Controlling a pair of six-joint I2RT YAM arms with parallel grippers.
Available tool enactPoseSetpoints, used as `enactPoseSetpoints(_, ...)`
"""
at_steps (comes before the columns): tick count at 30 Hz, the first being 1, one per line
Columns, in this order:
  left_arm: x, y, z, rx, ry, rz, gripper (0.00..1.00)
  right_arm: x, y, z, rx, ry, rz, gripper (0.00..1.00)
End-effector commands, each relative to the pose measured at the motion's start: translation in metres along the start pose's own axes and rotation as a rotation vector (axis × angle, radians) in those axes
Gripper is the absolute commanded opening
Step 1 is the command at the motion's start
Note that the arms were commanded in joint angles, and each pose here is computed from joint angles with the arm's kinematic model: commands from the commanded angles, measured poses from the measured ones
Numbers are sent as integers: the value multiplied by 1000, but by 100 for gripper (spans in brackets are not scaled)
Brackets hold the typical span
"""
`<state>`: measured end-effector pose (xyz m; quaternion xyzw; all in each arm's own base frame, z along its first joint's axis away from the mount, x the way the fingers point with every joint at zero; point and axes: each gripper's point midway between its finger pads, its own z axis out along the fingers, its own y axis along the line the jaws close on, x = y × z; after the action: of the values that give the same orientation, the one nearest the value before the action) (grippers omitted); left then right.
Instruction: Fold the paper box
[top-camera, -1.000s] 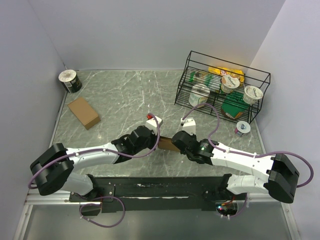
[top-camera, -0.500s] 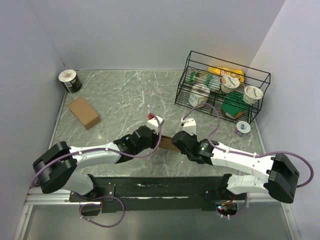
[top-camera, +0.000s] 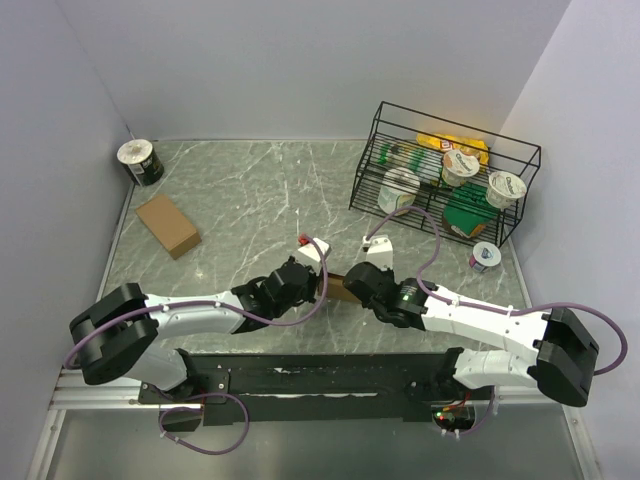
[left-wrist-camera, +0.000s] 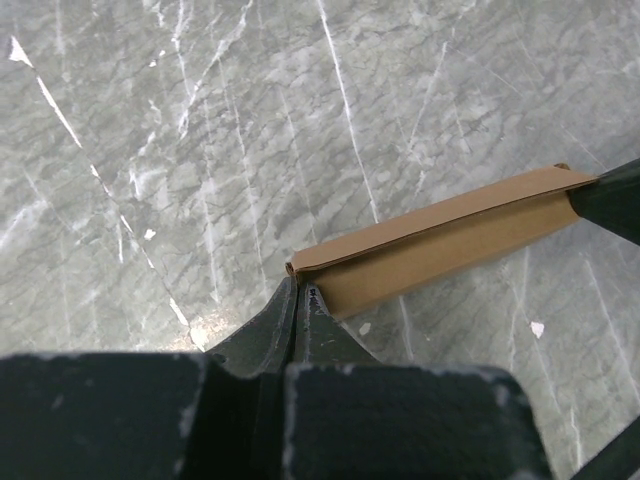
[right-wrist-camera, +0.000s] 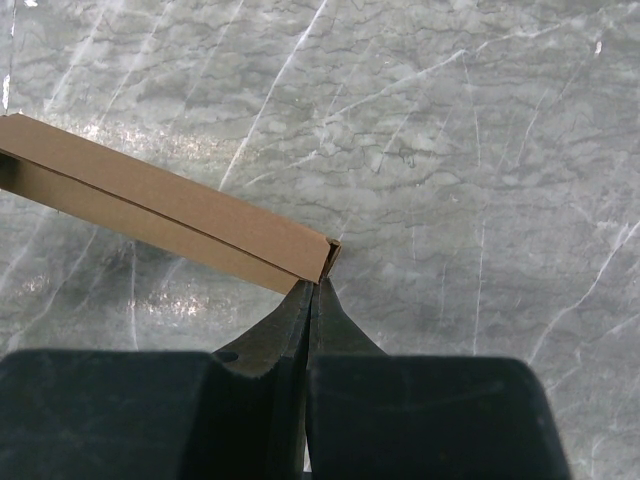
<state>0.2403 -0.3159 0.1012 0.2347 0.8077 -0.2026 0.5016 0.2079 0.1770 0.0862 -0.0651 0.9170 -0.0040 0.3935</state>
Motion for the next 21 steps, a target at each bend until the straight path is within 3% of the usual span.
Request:
enactPoseSetpoints(1,90,-30,-19,138,293,84,1,61,-5,2,-18,211,-60,0)
enactPoseSetpoints(7,80,-35,-17,144,274,72,1,45,-2,-8,-39,181,-38,2)
enactPoseSetpoints(8,78,-34,-17,137,277,72,1,41,-1,-10,-47,170,-29,15)
enactPoseSetpoints(17,60,-33,-15,107,254,80,1,-9,4,-53,-186,39,69,61)
enactPoseSetpoints(21,59,-36,-13,116,253,87,1,-24,-1,-70,-244,-21,130,67)
